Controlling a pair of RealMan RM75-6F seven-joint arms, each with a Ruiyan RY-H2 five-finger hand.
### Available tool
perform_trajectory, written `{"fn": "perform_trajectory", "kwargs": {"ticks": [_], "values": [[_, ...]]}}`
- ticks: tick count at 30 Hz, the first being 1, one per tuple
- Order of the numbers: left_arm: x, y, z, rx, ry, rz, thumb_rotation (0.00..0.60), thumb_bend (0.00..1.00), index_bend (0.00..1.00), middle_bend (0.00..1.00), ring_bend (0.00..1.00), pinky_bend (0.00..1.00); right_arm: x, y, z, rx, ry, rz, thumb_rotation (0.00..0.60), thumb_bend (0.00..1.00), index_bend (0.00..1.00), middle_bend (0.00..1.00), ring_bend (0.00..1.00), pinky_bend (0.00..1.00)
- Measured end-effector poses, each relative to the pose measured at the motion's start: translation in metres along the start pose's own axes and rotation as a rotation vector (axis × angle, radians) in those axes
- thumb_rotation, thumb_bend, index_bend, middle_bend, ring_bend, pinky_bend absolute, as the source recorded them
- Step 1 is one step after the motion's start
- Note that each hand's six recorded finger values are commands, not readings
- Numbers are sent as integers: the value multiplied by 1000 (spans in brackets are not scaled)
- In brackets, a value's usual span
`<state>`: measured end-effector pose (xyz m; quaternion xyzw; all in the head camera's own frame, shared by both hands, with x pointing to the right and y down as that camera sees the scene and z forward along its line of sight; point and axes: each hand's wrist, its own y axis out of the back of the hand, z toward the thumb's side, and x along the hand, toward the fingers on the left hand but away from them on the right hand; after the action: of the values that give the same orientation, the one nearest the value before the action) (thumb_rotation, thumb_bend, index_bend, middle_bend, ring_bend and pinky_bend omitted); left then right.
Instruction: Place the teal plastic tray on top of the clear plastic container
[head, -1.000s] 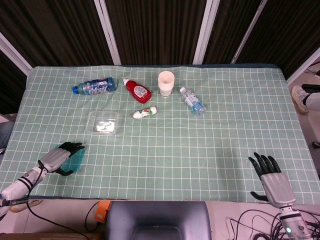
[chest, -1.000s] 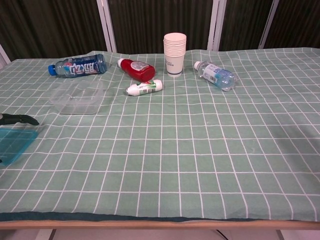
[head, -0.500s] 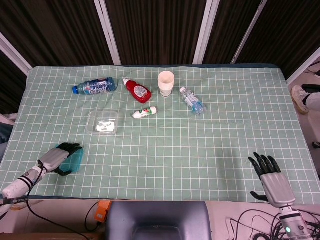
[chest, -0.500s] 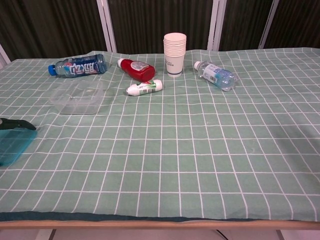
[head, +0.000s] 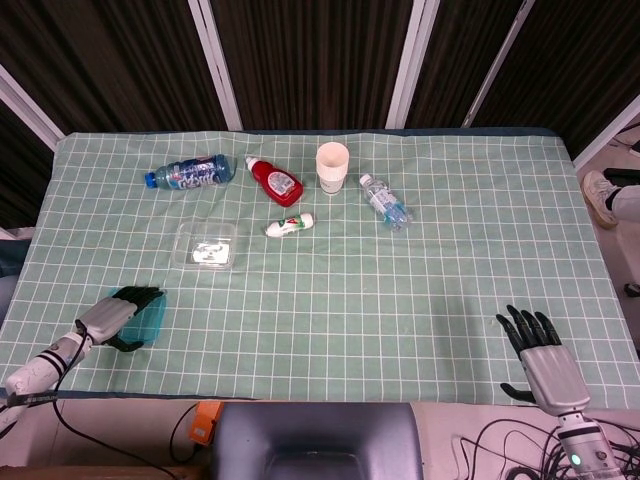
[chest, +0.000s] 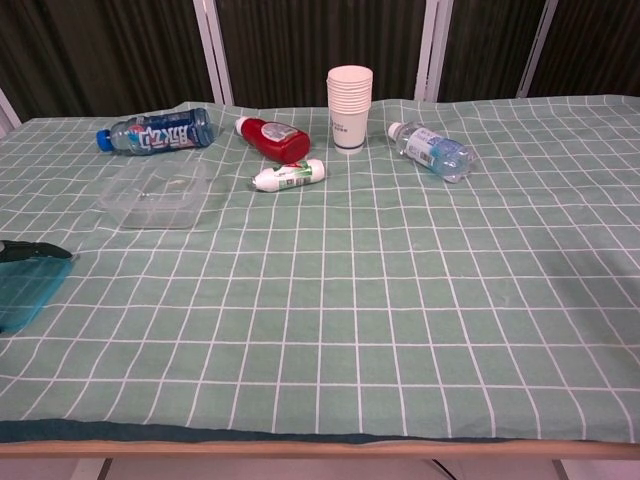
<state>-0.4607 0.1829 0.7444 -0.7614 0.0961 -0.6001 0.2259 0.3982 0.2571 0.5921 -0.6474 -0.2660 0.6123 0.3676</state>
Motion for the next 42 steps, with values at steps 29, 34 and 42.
{"fn": "perform_trajectory", "kwargs": {"ticks": [29,34,42], "values": [[-19,63,18,-44,-73,201,600,281,0,702,632,751,-1,-1,-1,-1,2,7,600,65,0,0,0,0],[-13,99,44,-48,-63,201,600,283,0,701,631,751,-3,-1,-3,-4,-4,13,600,65,0,0,0,0],[19,165,88,14,-3,171,600,283,0,702,631,752,-7,0,-9,-21,-22,22,600,65,0,0,0,0]]}}
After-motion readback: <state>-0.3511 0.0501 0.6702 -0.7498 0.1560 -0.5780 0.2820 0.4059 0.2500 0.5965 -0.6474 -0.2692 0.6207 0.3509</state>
